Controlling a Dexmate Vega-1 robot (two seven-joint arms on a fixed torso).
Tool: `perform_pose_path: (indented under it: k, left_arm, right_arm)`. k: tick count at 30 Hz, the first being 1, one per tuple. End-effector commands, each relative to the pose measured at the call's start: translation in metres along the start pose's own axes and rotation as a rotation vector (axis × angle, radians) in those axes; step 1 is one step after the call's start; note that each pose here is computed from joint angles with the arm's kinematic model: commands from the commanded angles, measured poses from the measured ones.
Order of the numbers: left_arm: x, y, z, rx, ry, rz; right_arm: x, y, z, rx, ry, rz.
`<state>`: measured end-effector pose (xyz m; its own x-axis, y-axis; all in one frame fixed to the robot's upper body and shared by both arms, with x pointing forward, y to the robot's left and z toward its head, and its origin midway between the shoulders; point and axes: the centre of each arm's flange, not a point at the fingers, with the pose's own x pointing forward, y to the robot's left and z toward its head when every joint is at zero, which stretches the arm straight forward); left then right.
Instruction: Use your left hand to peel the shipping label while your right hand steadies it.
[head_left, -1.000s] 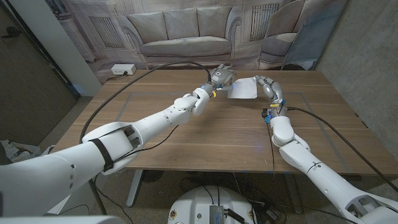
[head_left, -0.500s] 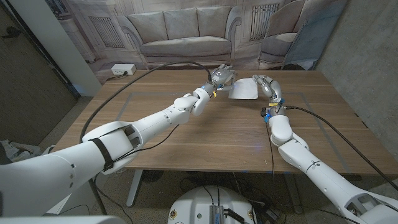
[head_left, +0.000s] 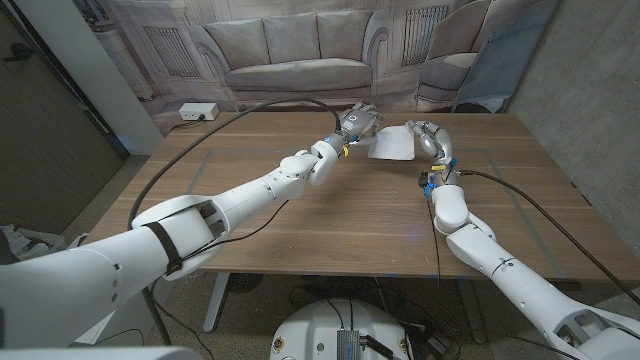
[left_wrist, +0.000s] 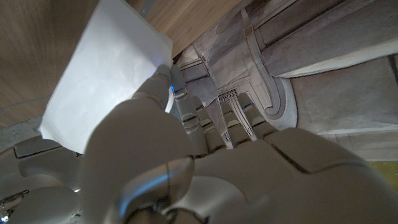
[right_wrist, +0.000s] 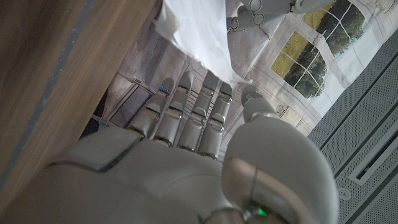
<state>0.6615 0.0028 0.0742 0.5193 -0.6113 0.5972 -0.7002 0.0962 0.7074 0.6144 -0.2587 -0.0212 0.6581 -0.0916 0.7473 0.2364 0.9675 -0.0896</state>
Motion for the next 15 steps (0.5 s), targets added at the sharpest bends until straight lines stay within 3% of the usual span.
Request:
perform_pose_path:
  k: [1,7,15]
  left_arm:
    - [-0.0020,-0.0003,0.0001,-0.003,0.023,0.006]
    - [-0.0038,-0.0009,0.0005,-0.001,0.058,0.025]
    - [-0.0023,0.0004,0.0034,0.001,0.038,0.010]
  right_arm:
    - [-0.0015,-0.0016,-0.0013,0.016,-0.006,-0.001]
    - [-0.0023,-0.0019,-0.0004,0.009,-0.010,-0.004]
    - [-0.0031,-0.0014,0.0014,-0.003,-0.012,-0.010]
